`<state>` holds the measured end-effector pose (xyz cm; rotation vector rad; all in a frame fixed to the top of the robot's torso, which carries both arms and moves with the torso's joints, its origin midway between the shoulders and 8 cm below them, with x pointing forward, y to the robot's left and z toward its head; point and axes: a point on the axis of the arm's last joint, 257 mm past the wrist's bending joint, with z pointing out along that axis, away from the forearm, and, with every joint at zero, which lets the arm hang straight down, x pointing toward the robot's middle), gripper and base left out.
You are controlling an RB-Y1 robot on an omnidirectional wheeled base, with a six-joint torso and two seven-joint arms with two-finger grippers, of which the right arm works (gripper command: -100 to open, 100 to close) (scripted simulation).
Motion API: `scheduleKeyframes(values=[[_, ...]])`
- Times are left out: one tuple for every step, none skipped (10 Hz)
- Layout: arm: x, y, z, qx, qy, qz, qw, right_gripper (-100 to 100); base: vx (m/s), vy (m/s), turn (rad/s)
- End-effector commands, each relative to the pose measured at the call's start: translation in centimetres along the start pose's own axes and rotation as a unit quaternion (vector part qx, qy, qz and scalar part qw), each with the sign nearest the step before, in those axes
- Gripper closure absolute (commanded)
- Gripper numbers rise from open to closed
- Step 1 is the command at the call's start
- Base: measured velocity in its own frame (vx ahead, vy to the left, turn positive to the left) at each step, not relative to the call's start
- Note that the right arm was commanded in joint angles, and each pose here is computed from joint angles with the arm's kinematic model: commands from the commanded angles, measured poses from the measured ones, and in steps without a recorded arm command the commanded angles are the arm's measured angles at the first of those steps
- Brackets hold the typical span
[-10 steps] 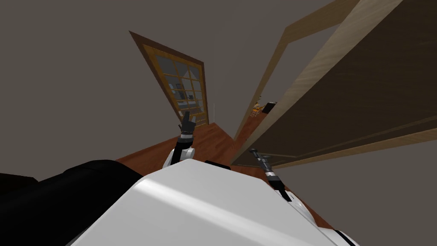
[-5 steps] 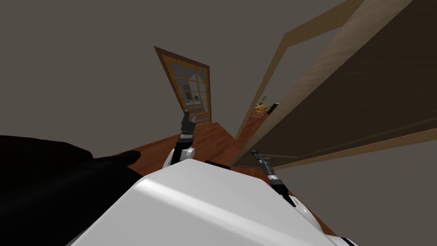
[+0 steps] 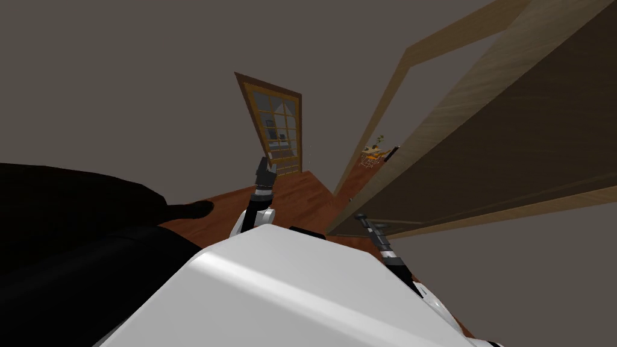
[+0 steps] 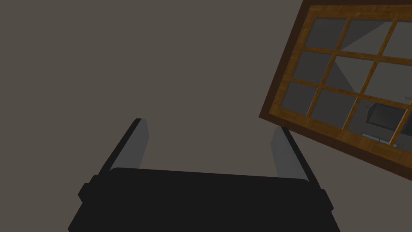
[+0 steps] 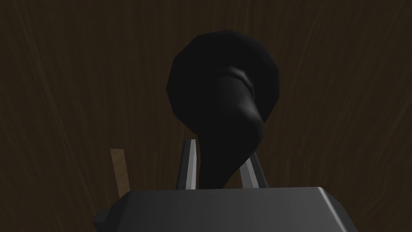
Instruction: Pull the door open
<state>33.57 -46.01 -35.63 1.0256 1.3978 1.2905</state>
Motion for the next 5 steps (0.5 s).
scheduleKeyframes(values=[[0.0,0.0,0.0,0.0,0.0,0.0,1.0,100,-0.079,-0.029,0.035],[0.2,-0.1,0.85,0.001,-0.002,0.0,1.0,100,-0.112,-0.043,0.092],[0.3,-0.2,1.33,0.0,-0.003,0.0,1.0,100,-0.174,-0.06,0.147],[0.4,-0.2,1.86,0.0,-0.005,0.0,1.0,100,-0.197,-0.071,0.114],[0.5,-0.2,2.45,0.0,-0.007,0.0,1.0,100,-0.166,-0.096,0.116]])
